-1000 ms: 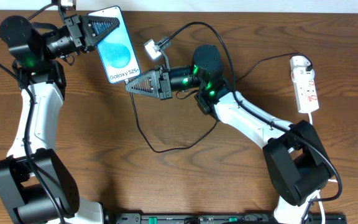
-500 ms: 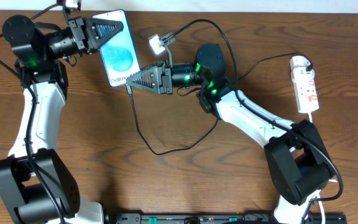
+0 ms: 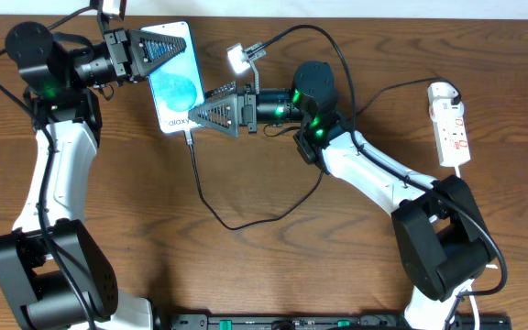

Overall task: Plug charger to phone and switch on socket
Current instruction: 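Push the plug left into the phone's port with the right gripper, then open the right gripper and retract it up and right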

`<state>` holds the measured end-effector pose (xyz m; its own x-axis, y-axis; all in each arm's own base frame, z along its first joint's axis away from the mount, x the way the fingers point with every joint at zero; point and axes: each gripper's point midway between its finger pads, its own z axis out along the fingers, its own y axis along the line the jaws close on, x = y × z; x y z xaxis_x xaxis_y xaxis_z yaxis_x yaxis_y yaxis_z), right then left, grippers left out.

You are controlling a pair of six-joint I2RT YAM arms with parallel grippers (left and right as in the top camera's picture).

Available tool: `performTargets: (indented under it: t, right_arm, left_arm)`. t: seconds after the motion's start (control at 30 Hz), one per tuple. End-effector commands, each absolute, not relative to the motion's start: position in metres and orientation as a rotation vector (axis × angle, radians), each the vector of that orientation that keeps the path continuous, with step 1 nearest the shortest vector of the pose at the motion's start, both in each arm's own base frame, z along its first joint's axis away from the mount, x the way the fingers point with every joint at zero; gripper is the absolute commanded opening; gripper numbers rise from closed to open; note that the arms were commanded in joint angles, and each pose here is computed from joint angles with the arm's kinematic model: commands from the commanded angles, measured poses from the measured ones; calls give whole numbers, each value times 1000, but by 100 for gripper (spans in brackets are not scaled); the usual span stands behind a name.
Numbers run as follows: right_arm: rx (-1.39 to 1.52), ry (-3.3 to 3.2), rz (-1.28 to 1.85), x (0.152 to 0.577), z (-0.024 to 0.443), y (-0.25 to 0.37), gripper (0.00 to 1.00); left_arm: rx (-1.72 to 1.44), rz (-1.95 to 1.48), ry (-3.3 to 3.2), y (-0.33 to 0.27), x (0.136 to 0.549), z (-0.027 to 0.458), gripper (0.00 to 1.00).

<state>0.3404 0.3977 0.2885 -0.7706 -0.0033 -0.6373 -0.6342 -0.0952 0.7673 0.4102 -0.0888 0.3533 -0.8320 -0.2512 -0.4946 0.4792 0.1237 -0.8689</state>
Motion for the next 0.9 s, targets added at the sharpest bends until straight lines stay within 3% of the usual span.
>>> performTargets:
  t: [0.0,0.87]
  right_arm:
    - [-700,1735,1909,344,289,398,99]
    - [-672,1742,1875,371,287,362,99]
  left_arm:
    - [276,-1752,1859,-91,403,366,7]
    - [218,-1692,1840,-61,409,366,7]
